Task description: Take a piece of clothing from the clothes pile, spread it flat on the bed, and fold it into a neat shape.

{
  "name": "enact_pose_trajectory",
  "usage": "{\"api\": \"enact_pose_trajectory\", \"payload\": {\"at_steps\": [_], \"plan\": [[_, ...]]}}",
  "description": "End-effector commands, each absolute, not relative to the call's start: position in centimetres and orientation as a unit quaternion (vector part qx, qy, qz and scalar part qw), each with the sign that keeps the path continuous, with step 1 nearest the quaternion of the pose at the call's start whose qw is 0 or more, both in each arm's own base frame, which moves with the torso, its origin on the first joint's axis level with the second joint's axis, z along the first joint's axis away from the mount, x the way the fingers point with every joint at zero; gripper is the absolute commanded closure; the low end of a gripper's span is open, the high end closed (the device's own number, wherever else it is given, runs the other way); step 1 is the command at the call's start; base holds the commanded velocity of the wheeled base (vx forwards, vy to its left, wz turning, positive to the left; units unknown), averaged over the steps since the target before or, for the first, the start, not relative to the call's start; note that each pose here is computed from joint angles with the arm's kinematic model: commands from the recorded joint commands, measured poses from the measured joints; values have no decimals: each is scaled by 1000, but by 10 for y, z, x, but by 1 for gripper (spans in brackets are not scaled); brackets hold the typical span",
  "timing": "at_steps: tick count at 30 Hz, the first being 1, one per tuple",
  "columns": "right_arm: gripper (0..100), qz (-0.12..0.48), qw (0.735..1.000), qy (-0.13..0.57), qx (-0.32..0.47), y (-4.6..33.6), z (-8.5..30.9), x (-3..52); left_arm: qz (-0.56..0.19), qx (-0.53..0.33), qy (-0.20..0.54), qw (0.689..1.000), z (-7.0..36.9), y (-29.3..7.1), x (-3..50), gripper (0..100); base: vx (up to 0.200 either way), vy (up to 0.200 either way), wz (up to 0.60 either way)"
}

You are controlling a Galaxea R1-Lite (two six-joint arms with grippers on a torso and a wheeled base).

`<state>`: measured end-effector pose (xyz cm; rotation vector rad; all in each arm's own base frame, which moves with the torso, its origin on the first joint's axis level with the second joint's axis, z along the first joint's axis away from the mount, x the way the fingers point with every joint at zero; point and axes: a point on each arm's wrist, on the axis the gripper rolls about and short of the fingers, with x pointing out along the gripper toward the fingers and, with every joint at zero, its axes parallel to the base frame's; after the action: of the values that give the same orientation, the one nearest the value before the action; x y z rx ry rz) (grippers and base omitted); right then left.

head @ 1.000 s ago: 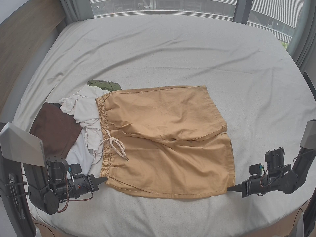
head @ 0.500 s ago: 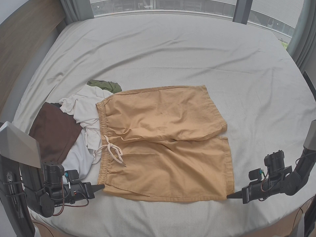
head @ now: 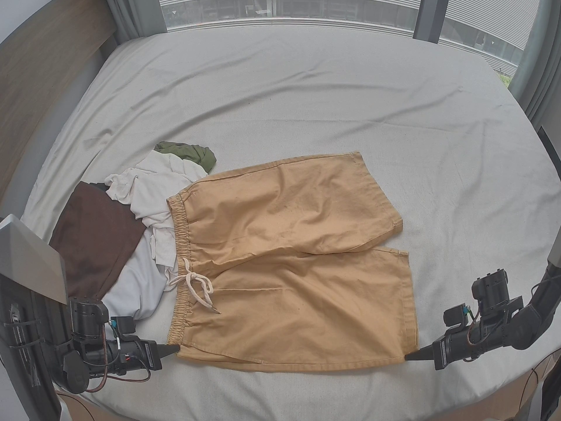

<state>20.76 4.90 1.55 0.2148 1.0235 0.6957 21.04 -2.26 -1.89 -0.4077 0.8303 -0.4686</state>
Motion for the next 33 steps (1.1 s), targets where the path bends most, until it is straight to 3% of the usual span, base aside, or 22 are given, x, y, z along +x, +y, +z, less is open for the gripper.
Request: {"api": "enact_pose_trajectory", "payload": {"at_steps": [1,10,14,23,33], "plan": [[100,327,808,480,96,48,15,204,-223,-193,415,861,-21,-23,204,100,0,0,0],[100,333,800,492,86,47,16,194,-234,-181,436,850,-16,-22,196,100,0,0,0],[100,338,811,470,82,48,21,202,-244,-183,420,855,-11,-22,199,100,0,0,0],[100,357,872,316,108,50,50,240,-265,-222,305,888,11,-31,228,100,0,0,0],[100,360,905,173,147,56,70,278,-272,-264,240,894,40,-34,250,100,0,0,0]]}}
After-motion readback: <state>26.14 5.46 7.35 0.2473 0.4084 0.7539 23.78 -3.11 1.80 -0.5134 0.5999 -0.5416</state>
